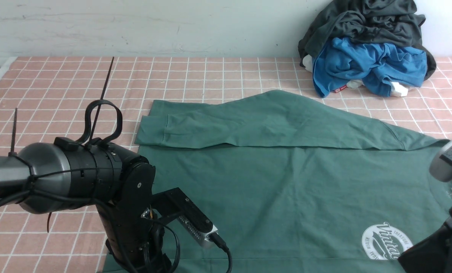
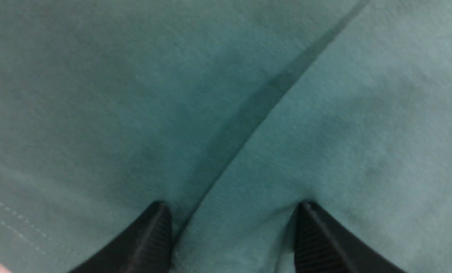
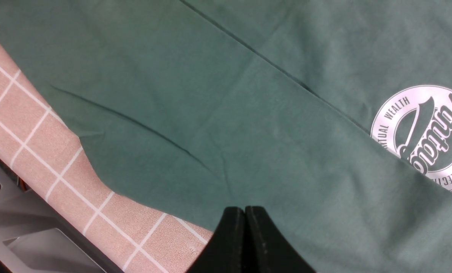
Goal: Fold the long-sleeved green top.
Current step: Use the left arm to clamp the cuff closest to it
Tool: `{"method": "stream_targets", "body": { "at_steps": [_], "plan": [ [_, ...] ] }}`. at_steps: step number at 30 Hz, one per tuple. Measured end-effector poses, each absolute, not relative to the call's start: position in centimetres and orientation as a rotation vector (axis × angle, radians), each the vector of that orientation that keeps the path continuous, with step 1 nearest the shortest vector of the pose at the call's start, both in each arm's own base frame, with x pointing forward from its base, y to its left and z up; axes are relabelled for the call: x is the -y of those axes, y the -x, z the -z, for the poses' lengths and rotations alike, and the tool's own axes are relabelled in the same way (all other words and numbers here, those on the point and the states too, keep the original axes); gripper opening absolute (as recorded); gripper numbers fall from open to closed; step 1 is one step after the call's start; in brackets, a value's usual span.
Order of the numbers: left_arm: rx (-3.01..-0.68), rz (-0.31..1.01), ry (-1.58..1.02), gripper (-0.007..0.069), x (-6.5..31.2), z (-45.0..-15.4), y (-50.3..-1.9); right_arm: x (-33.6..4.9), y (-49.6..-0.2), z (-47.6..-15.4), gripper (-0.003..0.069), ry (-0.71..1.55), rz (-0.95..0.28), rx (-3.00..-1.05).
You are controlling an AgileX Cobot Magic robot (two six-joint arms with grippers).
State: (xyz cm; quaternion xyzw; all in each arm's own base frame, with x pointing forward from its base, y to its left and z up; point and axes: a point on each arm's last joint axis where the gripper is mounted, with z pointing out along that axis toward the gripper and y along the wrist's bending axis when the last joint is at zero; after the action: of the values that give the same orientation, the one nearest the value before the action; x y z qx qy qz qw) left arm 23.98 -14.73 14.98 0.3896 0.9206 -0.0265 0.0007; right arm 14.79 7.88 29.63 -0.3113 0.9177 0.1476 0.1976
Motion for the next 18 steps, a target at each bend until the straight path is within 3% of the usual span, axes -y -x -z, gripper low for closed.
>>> {"method": "stream_targets", "body": {
  "at_steps": [10, 18],
  "plan": [
    [-2.929, 0.081, -1.198, 0.0032, 15.2, -16.0, -24.6, -7.9, -14.8, -29.6, -0.0014, 0.867, -0.425, -2.568],
    [-2.921, 0.080, -1.213, 0.0012, 15.7, -17.7, -25.6, -8.0, -14.7, -29.7, -0.0014, 0.867, -0.437, -2.565]
  ]
}}
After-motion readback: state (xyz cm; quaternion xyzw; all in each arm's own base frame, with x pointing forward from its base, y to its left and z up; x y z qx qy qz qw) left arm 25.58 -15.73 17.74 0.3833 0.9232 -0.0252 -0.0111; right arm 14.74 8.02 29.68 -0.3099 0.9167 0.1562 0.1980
